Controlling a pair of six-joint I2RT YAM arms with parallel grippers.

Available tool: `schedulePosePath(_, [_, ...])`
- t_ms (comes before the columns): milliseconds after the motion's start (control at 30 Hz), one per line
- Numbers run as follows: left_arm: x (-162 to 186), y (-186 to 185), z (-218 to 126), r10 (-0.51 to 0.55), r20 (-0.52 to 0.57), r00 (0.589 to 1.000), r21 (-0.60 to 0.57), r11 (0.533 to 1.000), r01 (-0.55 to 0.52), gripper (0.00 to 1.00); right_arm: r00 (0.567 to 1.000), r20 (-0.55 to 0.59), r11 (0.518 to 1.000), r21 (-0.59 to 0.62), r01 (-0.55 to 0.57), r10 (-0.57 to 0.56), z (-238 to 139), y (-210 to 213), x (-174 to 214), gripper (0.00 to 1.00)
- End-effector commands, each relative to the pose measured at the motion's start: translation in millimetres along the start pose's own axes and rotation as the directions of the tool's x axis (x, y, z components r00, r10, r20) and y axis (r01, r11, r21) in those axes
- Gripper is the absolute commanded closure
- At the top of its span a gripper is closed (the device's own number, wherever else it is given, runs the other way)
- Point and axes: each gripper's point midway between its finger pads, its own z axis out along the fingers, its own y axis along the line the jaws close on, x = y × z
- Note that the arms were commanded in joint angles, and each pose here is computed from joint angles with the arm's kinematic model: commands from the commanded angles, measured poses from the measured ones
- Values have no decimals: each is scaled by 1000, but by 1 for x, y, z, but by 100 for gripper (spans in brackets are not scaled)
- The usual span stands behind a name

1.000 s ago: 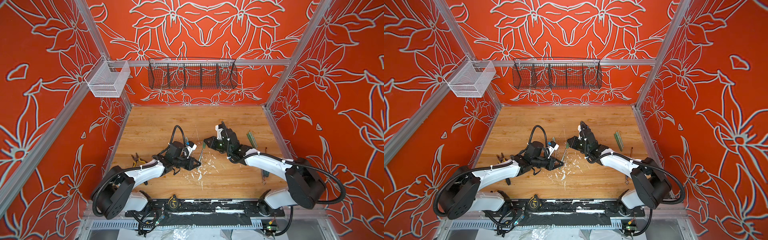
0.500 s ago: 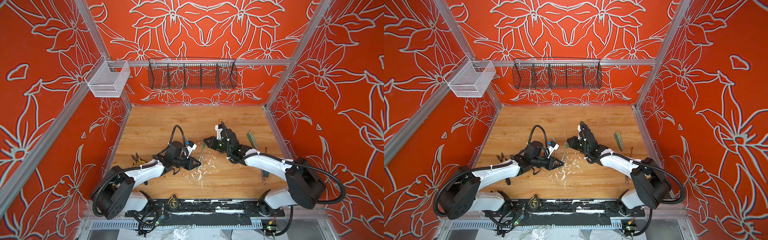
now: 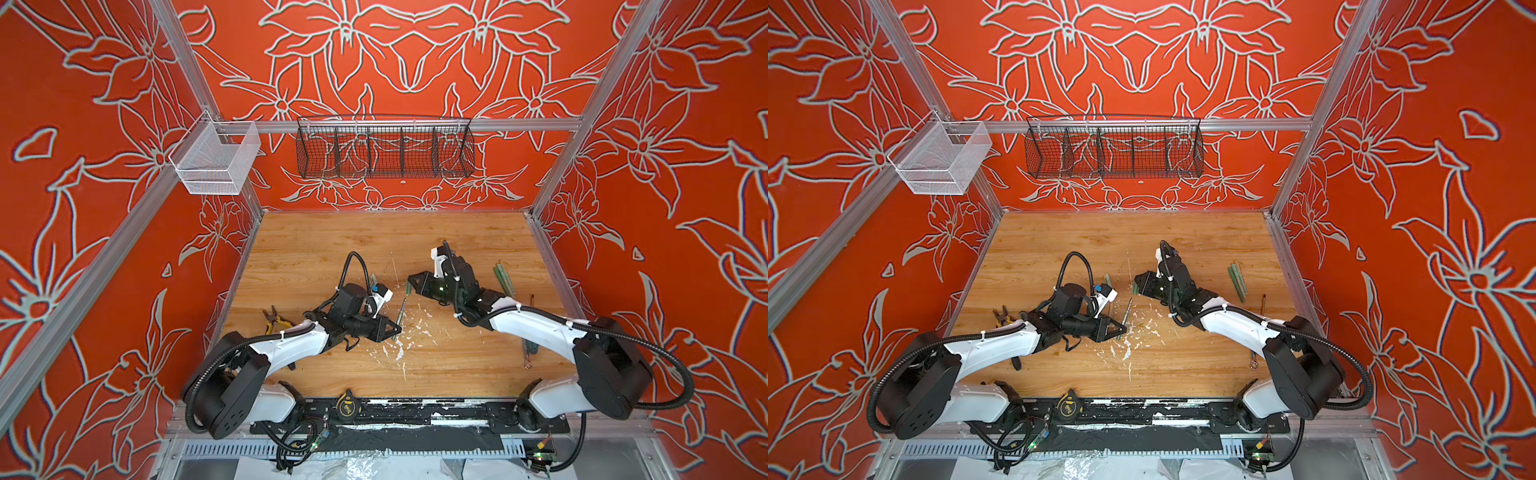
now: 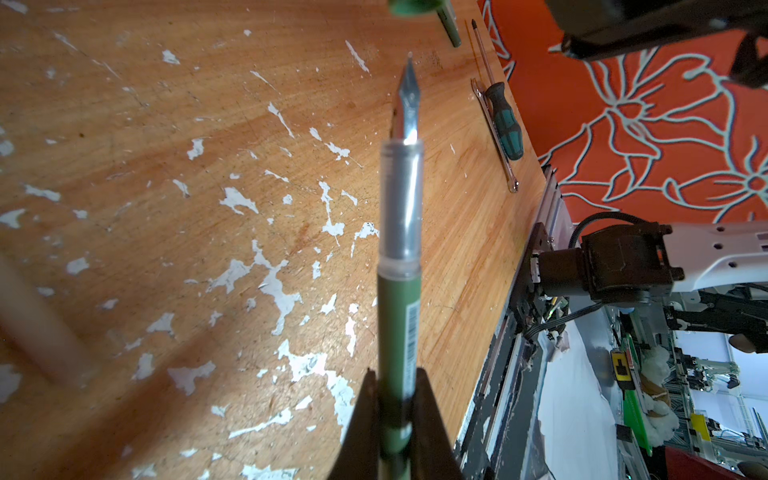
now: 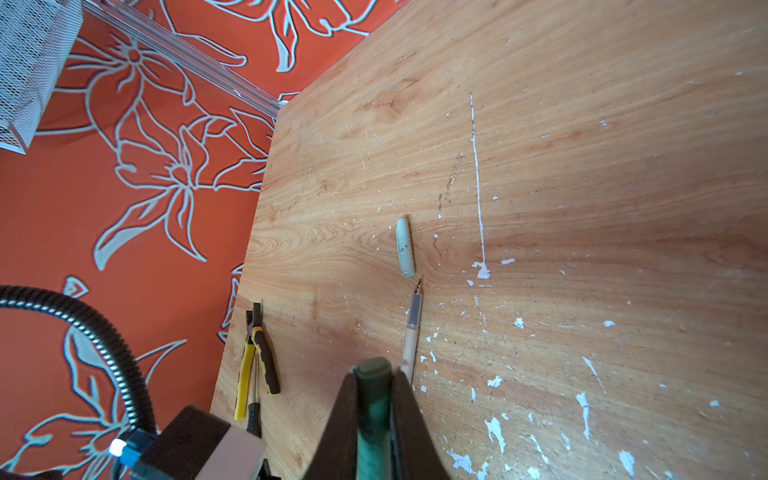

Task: Insert the pens into the pen caps
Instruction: 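Align the cap above the pen nib with the right gripper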

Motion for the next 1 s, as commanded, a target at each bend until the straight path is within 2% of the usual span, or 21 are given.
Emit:
schedulePosePath(0, [-5, -5, -3, 23, 19, 1000, 15, 1000, -23, 100, 999, 38, 999, -38, 13, -11, -6, 17, -13, 90])
schedulePosePath(967, [-24, -12, -9, 39, 72, 997, 42, 998, -42, 100, 1000, -7, 999, -53, -12, 12, 7, 13, 2, 90])
